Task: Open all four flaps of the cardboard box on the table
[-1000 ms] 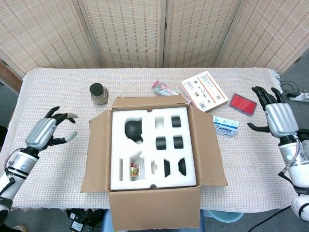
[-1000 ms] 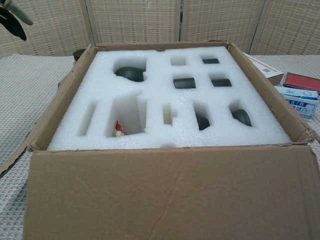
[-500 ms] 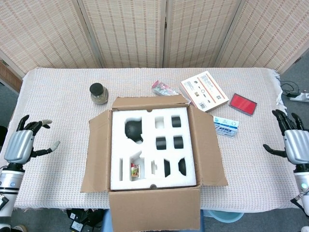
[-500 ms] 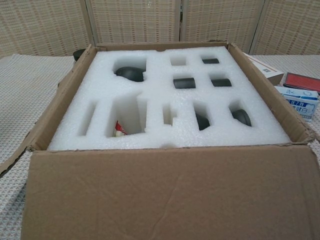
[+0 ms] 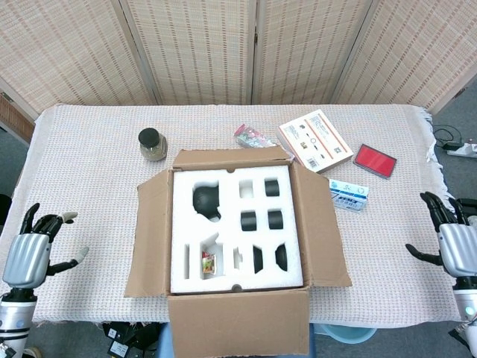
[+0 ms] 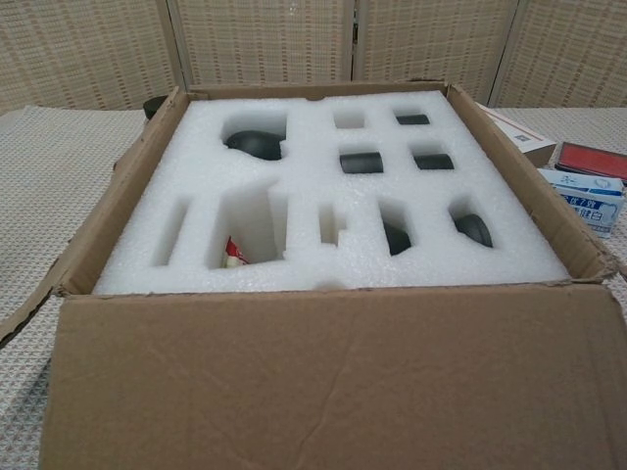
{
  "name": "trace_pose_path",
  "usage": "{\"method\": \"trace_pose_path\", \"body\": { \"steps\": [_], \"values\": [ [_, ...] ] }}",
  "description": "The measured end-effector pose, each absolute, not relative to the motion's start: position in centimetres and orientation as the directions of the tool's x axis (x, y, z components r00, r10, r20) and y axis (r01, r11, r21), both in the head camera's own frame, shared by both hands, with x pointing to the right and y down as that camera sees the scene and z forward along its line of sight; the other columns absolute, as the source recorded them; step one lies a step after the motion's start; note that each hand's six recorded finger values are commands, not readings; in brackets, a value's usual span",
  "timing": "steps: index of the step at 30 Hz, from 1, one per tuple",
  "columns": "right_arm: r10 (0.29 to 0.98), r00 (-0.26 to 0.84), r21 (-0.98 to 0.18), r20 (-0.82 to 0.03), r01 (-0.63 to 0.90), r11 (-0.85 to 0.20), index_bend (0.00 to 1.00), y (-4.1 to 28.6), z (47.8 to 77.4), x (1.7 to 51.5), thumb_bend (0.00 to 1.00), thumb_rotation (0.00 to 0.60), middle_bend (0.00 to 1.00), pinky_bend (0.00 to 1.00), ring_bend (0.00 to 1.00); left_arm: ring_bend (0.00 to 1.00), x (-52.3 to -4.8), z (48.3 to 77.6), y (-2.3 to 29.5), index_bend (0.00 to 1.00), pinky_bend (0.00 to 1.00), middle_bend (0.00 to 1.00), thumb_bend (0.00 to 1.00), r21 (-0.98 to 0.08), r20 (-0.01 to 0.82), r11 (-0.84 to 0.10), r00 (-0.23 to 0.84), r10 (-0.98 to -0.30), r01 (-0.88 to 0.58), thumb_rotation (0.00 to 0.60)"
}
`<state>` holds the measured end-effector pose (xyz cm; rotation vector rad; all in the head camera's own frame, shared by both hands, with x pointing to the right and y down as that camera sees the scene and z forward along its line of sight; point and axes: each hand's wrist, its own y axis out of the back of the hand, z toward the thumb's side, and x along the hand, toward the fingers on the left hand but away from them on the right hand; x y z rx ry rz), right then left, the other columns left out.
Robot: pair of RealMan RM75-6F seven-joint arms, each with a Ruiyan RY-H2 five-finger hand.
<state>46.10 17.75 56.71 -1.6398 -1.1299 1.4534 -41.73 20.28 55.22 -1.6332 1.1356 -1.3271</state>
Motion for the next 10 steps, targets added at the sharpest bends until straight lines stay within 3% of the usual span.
{"method": "trace_pose_path", "body": {
  "steps": [10],
  "values": [
    [0.928,0.002,-0.912,-0.374,0.184,-0.368,0.0,19.1,55.8,46.0,0.2,0.6,0.11,0.04,0.21,0.29,-41.7,54.8,22.2,0.27,0.0,0.38,0.28,-0.929,0.331,-0.34,0.083,-0.94,-0.145,0.468]
  ]
}}
